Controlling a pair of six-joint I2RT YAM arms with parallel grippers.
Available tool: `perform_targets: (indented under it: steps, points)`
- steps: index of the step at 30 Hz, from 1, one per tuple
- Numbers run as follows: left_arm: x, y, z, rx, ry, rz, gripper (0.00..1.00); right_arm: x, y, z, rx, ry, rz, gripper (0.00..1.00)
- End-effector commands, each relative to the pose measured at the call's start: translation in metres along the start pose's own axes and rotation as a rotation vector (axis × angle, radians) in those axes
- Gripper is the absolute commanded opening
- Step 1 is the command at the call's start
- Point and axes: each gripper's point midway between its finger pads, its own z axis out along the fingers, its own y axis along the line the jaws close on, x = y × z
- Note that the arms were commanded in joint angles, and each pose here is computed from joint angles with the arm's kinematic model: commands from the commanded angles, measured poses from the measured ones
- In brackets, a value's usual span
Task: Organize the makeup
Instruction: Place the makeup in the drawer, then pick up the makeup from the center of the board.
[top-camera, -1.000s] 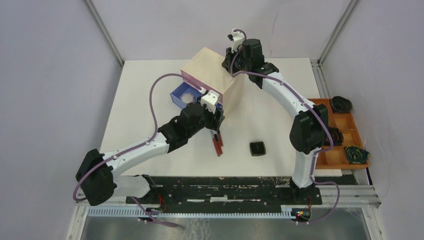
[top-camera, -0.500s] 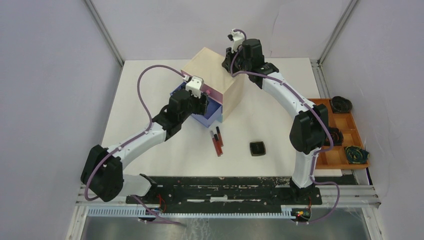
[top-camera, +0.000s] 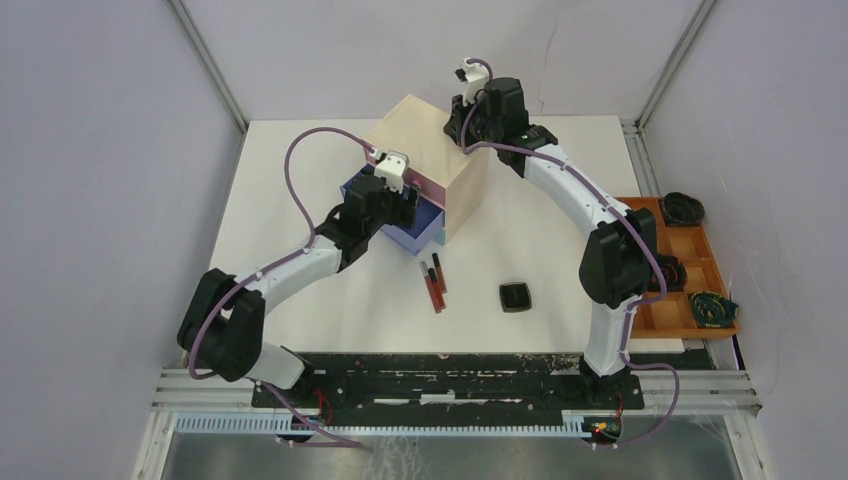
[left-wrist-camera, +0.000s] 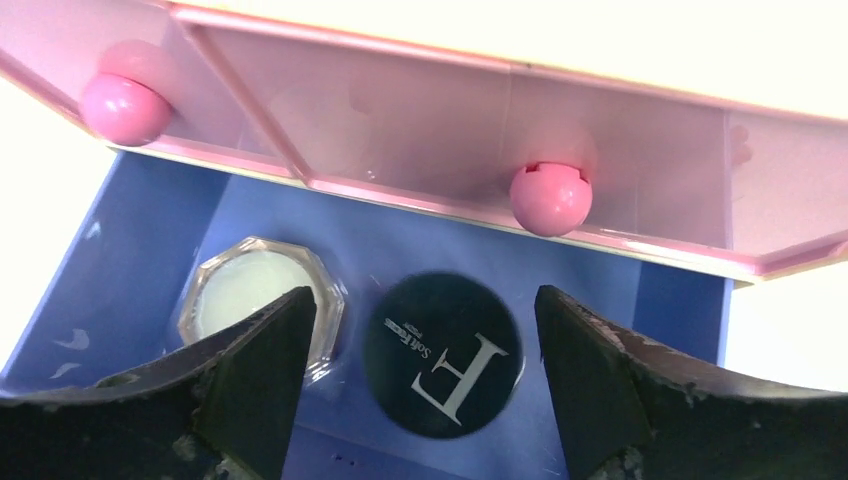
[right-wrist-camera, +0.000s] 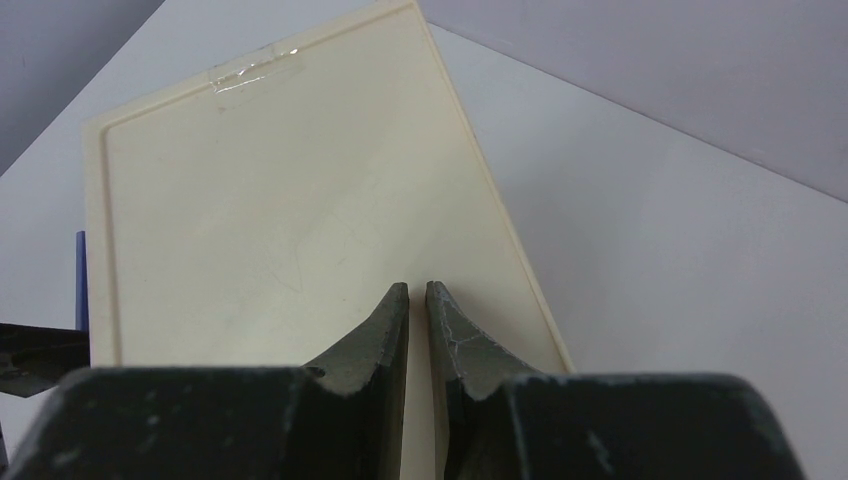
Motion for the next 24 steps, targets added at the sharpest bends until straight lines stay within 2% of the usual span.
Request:
perform_targets:
  steps: [1,2,6,11,14,18,21,24]
  points:
    - [-0.057,0.013,-0.019,-0.044,-0.169,0.028,0.96,0.233,-0.044,-0.038,0.162,0.767,0.093,0.2]
    - [-0.06,0.014,-0.023,-0.047,-0.178,0.027,1.0,0.233,-0.043,-0.038,0.162,0.767,0.092,0.2]
    - [-0.08,0.014,-0.042,-0.036,-0.229,0.015,0.99,0.234,-0.043,-0.037,0.162,0.769,0.093,0.2]
    - [-0.093,-0.022,-0.074,0.084,-0.268,-0.002,0.99,0.235,-0.044,-0.036,0.164,0.771,0.095,0.2]
    - [-0.079,-0.078,-0.09,0.159,-0.236,0.072,0.99,0.236,-0.045,-0.035,0.166,0.776,0.095,0.2]
    - [-0.04,-0.15,-0.1,0.285,-0.124,0.13,0.99,0.237,-0.045,-0.036,0.171,0.778,0.095,0.2]
    - [-0.011,-0.183,-0.101,0.422,-0.124,0.16,0.99,0.235,-0.045,-0.037,0.17,0.772,0.094,0.2]
    - [0.012,-0.197,-0.096,0.501,-0.139,0.166,0.99,0.234,-0.044,-0.037,0.166,0.77,0.097,0.2]
